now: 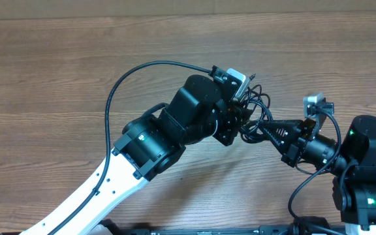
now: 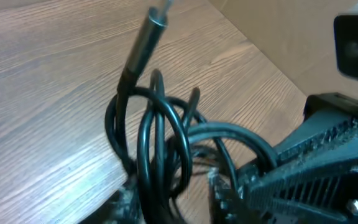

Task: Untangle cables

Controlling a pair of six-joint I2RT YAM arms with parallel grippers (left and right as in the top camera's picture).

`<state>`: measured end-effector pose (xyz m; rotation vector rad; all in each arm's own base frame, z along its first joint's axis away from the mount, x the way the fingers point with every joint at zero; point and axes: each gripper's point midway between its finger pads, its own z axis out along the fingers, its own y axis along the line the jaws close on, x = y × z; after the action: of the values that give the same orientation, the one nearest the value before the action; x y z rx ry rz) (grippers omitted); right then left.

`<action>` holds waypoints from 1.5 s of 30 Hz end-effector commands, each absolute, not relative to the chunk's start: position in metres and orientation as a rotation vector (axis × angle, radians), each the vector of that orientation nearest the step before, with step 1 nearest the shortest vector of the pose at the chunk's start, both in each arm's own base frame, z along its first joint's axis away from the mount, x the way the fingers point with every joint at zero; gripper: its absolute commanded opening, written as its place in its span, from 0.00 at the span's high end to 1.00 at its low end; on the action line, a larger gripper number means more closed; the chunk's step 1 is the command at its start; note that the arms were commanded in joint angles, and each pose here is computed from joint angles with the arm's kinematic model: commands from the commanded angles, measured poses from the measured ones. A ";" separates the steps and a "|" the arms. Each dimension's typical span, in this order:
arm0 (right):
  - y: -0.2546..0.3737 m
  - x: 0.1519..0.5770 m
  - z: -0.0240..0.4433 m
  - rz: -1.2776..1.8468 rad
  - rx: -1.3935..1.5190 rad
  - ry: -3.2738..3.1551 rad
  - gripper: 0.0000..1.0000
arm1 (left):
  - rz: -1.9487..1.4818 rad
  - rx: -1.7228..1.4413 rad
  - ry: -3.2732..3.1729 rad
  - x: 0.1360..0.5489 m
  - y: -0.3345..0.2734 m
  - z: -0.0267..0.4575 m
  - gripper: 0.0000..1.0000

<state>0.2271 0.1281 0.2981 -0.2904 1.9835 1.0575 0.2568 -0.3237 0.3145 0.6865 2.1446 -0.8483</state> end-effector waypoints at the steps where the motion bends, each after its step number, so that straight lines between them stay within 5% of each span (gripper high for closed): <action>1: 0.125 0.229 0.307 1.022 -0.291 1.960 0.96 | -0.825 0.760 2.107 0.252 -0.322 0.320 0.41; 2: 0.124 0.231 0.307 1.013 -0.278 1.964 0.96 | -0.815 0.761 2.117 0.252 -0.319 0.318 0.00; 24: 0.124 0.232 0.309 1.043 -0.239 1.967 0.96 | -0.763 0.626 2.285 0.274 -0.261 0.297 0.00; 36: 0.128 0.229 0.312 1.069 -0.267 1.952 0.96 | -0.898 1.216 1.938 0.232 -0.290 0.313 0.04; 45: 0.141 0.212 0.321 1.121 -0.464 1.872 0.96 | -0.951 1.139 1.898 0.241 -0.302 0.328 0.00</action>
<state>0.2243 0.1320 0.3035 -0.3138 1.9618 1.0939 0.2477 -0.2976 0.3141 1.1411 1.9410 -0.9014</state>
